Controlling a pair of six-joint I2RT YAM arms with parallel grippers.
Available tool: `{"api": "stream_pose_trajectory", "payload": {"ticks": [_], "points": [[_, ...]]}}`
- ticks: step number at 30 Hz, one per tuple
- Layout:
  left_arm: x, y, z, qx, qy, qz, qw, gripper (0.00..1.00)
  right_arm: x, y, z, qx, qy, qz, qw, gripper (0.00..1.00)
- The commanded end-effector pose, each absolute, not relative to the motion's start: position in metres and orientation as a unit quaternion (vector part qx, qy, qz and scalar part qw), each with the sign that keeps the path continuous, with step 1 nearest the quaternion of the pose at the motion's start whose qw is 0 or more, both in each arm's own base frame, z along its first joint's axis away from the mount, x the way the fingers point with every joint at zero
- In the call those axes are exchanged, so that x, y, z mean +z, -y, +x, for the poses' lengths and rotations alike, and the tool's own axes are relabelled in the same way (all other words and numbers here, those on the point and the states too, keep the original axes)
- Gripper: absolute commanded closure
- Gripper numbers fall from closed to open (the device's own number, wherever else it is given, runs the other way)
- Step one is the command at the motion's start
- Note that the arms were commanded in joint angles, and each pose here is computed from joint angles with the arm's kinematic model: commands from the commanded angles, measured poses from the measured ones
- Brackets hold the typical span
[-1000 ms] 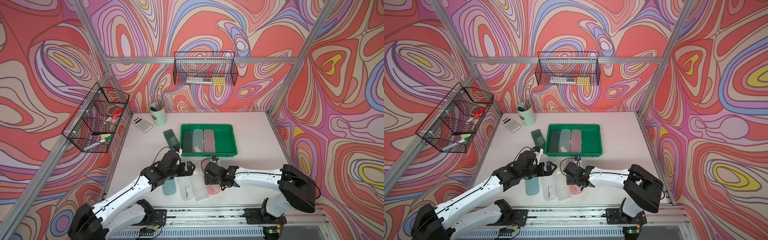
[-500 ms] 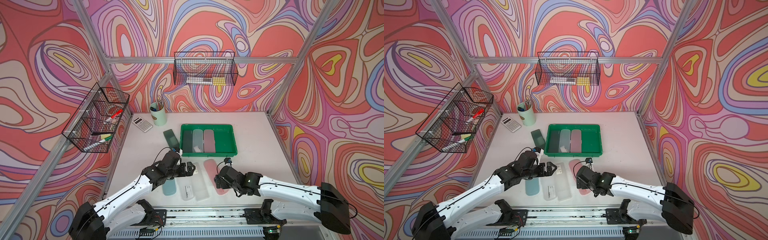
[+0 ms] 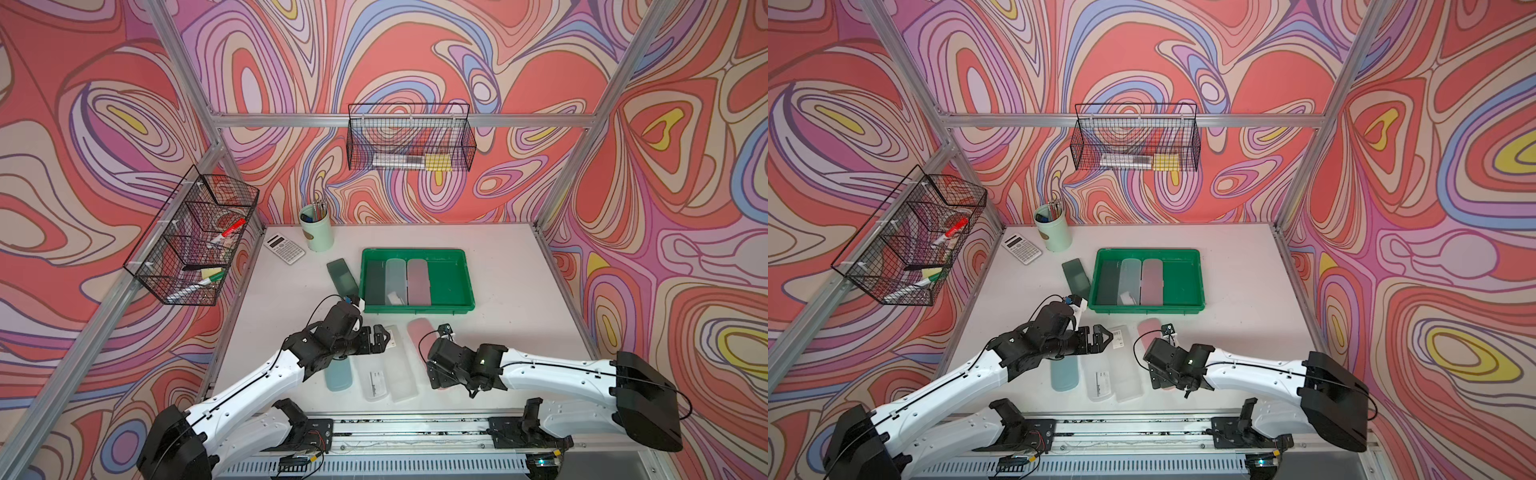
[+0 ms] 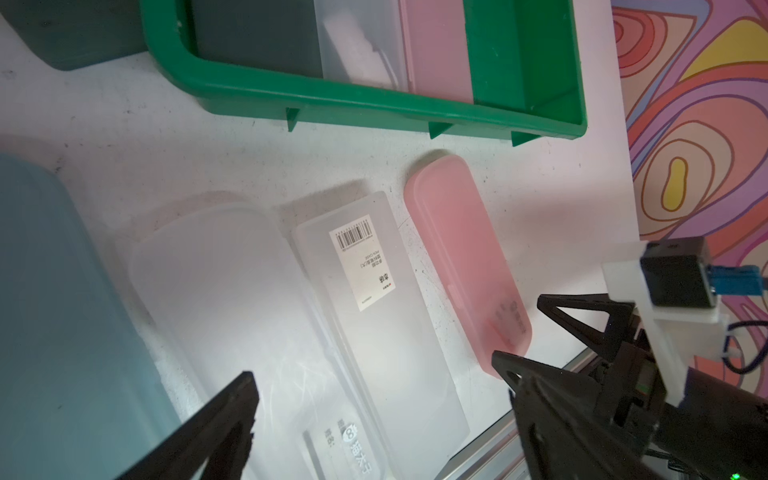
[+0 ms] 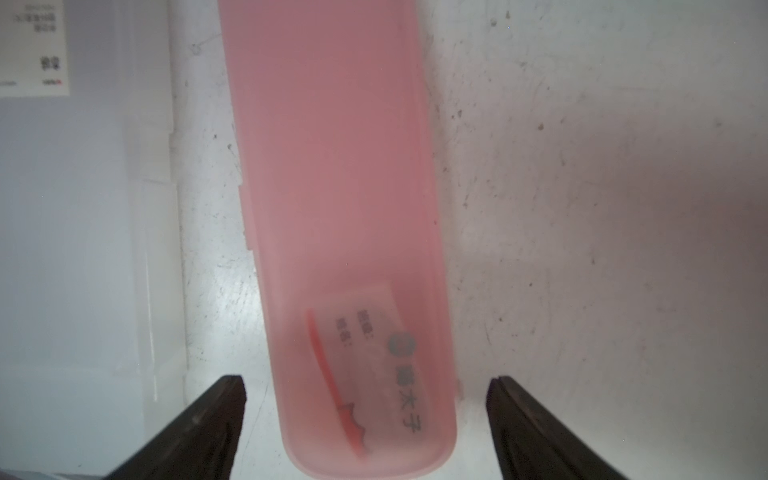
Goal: Put the pencil case into the storage box
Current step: Pick up the pencil case from the center of the board.
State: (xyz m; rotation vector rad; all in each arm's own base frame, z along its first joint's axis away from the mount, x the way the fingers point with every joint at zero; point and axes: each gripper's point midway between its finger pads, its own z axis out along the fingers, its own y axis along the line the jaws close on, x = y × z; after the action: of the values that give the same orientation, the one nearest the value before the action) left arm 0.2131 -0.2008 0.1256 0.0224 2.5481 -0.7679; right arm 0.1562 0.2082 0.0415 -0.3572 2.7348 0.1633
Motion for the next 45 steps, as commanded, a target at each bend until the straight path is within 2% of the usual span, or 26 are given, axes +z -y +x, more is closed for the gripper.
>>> {"api": "stream_pose_trajectory", "payload": {"ticks": [1, 8, 19, 26, 33, 45], "points": [[0.134, 0.189, 0.209, -0.26, -0.931, 0.015, 0.256, 0.01, 0.042, -0.217, 0.158, 0.059, -0.972, -0.124, 0.191, 0.07], [0.142, 0.168, 0.206, -0.236, -0.928, 0.006, 0.289, 0.01, 0.032, -0.216, 0.157, 0.024, -0.975, -0.124, 0.183, 0.07], [0.144, 0.166, 0.205, -0.229, -0.93, 0.004, 0.287, 0.01, 0.001, -0.215, 0.149, 0.018, -0.979, -0.113, 0.166, 0.12], [0.151, 0.169, 0.207, -0.228, -0.932, 0.014, 0.282, 0.01, 0.001, -0.203, 0.148, -0.011, -0.977, -0.101, 0.188, 0.21], [0.163, 0.163, 0.207, -0.225, -0.927, 0.007, 0.301, 0.01, 0.021, -0.203, 0.149, -0.015, -0.97, -0.105, 0.217, 0.35], [0.172, 0.152, 0.203, -0.218, -0.924, -0.007, 0.313, 0.01, 0.05, -0.208, 0.136, -0.022, -0.959, -0.132, 0.25, 0.44]]}}
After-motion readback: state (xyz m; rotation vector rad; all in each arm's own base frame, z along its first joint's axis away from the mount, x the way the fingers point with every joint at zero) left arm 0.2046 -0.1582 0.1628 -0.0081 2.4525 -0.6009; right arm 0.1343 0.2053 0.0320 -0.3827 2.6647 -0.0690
